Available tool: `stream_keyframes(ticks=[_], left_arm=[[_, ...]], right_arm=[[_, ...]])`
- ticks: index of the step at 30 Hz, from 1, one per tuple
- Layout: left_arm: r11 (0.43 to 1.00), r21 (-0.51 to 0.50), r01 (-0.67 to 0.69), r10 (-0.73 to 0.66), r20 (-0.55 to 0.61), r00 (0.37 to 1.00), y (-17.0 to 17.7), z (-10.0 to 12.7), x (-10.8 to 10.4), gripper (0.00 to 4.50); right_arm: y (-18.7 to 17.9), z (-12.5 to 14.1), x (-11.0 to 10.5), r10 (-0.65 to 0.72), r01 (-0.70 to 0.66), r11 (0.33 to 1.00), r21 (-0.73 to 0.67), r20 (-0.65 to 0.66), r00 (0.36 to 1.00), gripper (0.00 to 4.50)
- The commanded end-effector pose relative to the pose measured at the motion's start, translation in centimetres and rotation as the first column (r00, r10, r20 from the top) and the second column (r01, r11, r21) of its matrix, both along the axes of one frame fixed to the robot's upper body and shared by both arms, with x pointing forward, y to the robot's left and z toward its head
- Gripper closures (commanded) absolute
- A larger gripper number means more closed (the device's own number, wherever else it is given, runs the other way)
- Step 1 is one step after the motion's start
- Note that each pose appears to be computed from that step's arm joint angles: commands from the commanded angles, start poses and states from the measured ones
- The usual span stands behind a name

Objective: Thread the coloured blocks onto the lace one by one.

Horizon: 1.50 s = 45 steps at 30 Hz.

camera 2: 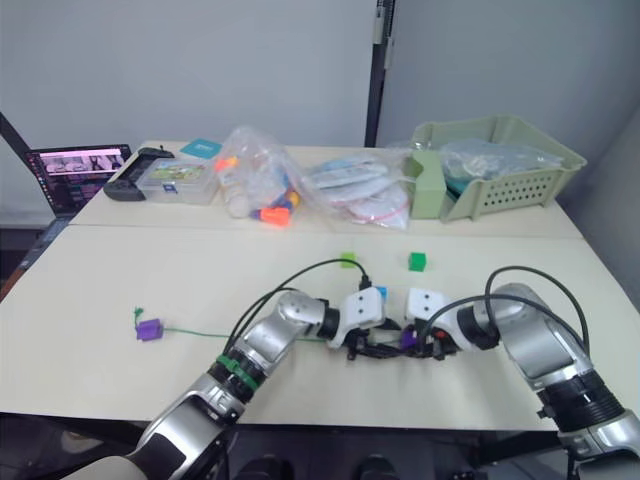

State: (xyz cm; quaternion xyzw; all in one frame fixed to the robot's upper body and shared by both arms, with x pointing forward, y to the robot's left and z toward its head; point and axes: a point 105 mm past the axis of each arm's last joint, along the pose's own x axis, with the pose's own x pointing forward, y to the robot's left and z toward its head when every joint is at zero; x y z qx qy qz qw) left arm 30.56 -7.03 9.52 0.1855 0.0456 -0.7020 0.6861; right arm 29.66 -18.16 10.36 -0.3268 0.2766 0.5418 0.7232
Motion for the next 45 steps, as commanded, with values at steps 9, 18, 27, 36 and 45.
stream_keyframes(ticks=[9,18,27,36,45], left_arm=[[0.999,-0.051,-0.015,0.018,0.062,0.998,1.1,1.3,-0.1,0.0],[0.994,-0.11,0.021,-0.011,0.089,0.996,0.3,2.0,-0.2,0.0],[0.992,-0.069,0.104,-0.097,0.097,0.991,-2.5,1.5,-0.7,0.0],[0.989,0.005,0.15,-0.149,0.105,0.983,-4.1,0.2,-0.8,0.0],[0.988,0.035,0.15,-0.153,0.105,0.983,-3.9,-0.4,-0.4,2.76]], right_arm=[[-0.7,2.3,-0.6,-0.004,0.003,0.998,0.065,0.015,1.0,0.57],[-3.2,4.4,-2.4,-0.11,0.107,0.986,0.126,0.018,0.994,0.03],[-4.5,4.0,-4.8,-0.228,0.224,0.967,0.125,0.02,0.974,0.03],[-5.7,3.7,-5.9,-0.327,0.32,0.941,0.11,0.059,0.943,0.03],[-5.3,2.7,-5.2,-0.331,0.321,0.942,0.1,0.107,0.937,0.0]])
